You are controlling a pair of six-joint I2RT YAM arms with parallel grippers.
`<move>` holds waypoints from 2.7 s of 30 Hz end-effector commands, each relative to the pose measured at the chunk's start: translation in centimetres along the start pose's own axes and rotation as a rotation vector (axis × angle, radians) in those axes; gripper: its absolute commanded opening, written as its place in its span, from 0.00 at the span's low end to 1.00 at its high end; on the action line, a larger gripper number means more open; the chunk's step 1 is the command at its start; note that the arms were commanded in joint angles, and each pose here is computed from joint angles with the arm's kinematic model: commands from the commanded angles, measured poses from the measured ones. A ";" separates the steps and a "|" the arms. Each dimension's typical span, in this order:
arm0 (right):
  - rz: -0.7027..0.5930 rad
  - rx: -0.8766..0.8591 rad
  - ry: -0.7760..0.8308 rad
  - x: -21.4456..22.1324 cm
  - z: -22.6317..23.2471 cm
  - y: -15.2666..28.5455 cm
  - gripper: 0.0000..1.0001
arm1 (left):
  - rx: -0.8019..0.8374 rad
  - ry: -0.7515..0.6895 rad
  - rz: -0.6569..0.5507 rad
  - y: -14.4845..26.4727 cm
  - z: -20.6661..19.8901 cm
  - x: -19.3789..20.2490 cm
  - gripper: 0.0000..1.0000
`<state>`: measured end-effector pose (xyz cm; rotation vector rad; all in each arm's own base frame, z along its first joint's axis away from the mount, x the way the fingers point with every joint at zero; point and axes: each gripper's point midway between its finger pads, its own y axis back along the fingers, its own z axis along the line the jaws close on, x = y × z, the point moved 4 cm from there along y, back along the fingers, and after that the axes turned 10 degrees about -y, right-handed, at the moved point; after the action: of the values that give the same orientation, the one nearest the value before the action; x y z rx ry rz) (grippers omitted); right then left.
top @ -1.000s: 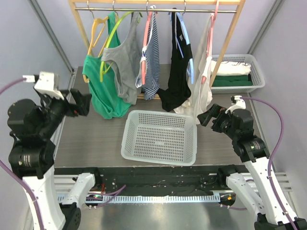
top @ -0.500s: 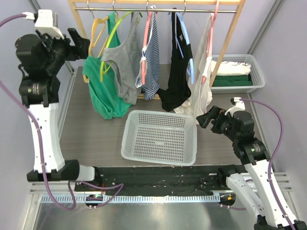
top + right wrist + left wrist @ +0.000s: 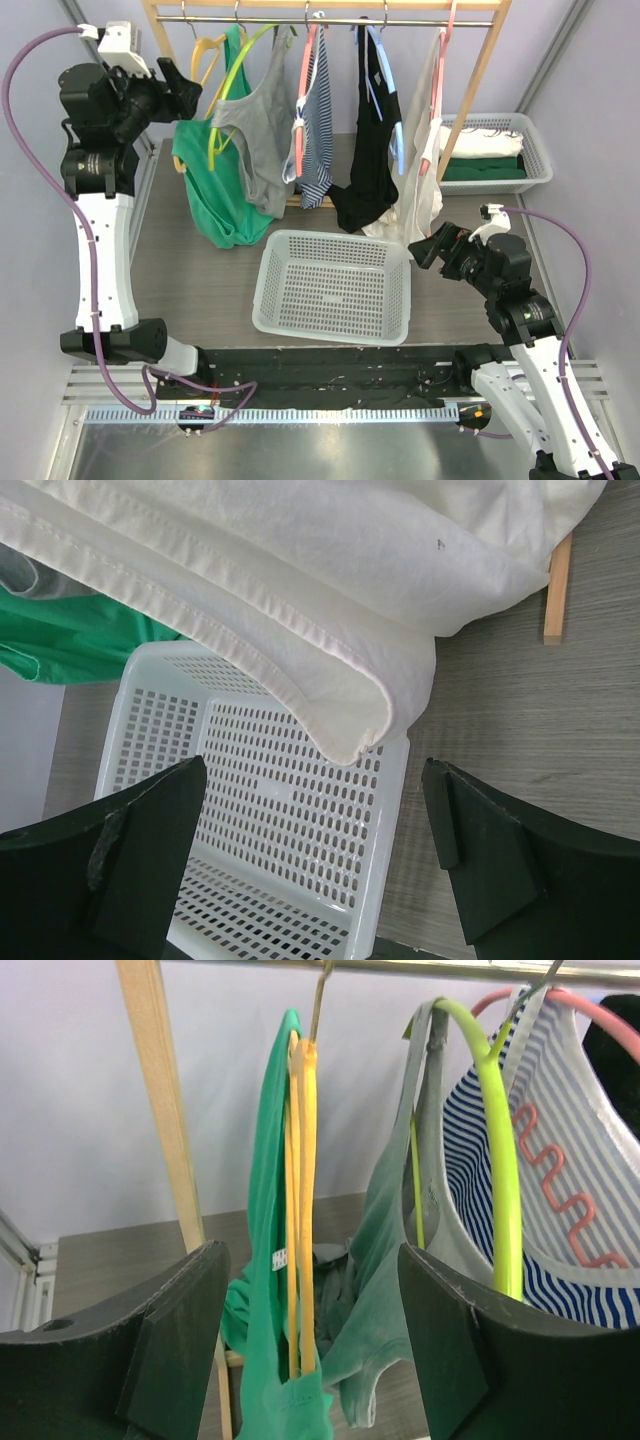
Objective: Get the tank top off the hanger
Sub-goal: Pick up the hanger from the clothesline.
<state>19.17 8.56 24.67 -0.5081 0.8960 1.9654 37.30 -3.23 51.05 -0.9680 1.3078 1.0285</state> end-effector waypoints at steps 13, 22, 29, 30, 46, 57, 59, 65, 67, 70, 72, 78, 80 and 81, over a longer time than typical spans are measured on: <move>-0.022 -0.095 0.017 -1.1 2.1 0.5 1.00 | 0.029 -0.027 0.029 -0.9 0.0 2.7 0.41; -0.011 -0.090 0.013 -0.6 1.6 0.2 1.00 | 0.016 -0.049 0.004 -0.8 -0.3 1.7 0.10; -0.001 -0.083 0.008 -0.4 1.5 -0.2 1.00 | -0.030 -0.089 -0.058 -0.6 -0.9 -1.8 0.00; 0.004 -0.083 0.006 -0.3 1.4 -0.3 1.00 | -0.048 -0.090 -0.070 -0.5 -0.7 -2.3 0.00; 0.002 -0.074 0.010 -0.7 1.6 0.0 1.00 | -0.109 -0.152 -0.071 5.4 -1.1 -2.5 0.00; 0.008 -0.083 -0.002 -0.7 1.9 0.1 1.00 | -0.254 -0.224 0.011 16.7 -1.7 1.1 0.00; 0.007 -0.084 0.003 -0.7 2.0 0.3 1.00 | -0.348 -0.216 -0.075 20.2 -1.4 -0.3 0.00; 0.012 -0.088 0.000 -0.6 2.0 0.4 1.00 | -0.540 -0.216 -0.272 26.8 -0.6 -4.8 0.00; 0.007 -0.097 -0.001 -0.6 2.1 0.7 1.00 | -0.605 -0.202 -0.357 29.3 -0.4 -6.9 0.01; 0.004 -0.099 0.000 -0.5 2.1 0.9 1.00 | -0.605 -0.196 -0.495 31.5 -1.1 -9.5 0.00; 0.005 -0.100 0.000 -0.5 2.1 0.9 1.00 | -0.584 -0.173 -0.570 32.8 -1.8 -11.3 0.00; -0.001 -0.093 0.003 -0.4 1.8 0.9 1.00 | -0.324 -0.187 -0.630 31.9 -5.9 -13.4 0.00; -0.005 -0.093 0.007 -0.4 1.8 1.0 1.00 | -0.158 -0.214 -0.619 31.1 -8.3 -13.4 0.00; -0.004 -0.090 0.006 -0.3 1.7 0.9 1.00 | -0.102 -0.209 -0.628 31.3 -9.3 -13.6 0.00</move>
<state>18.68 9.22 24.86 -0.5275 0.8571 2.0177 5.12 0.77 62.13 -1.4019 0.6488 0.9696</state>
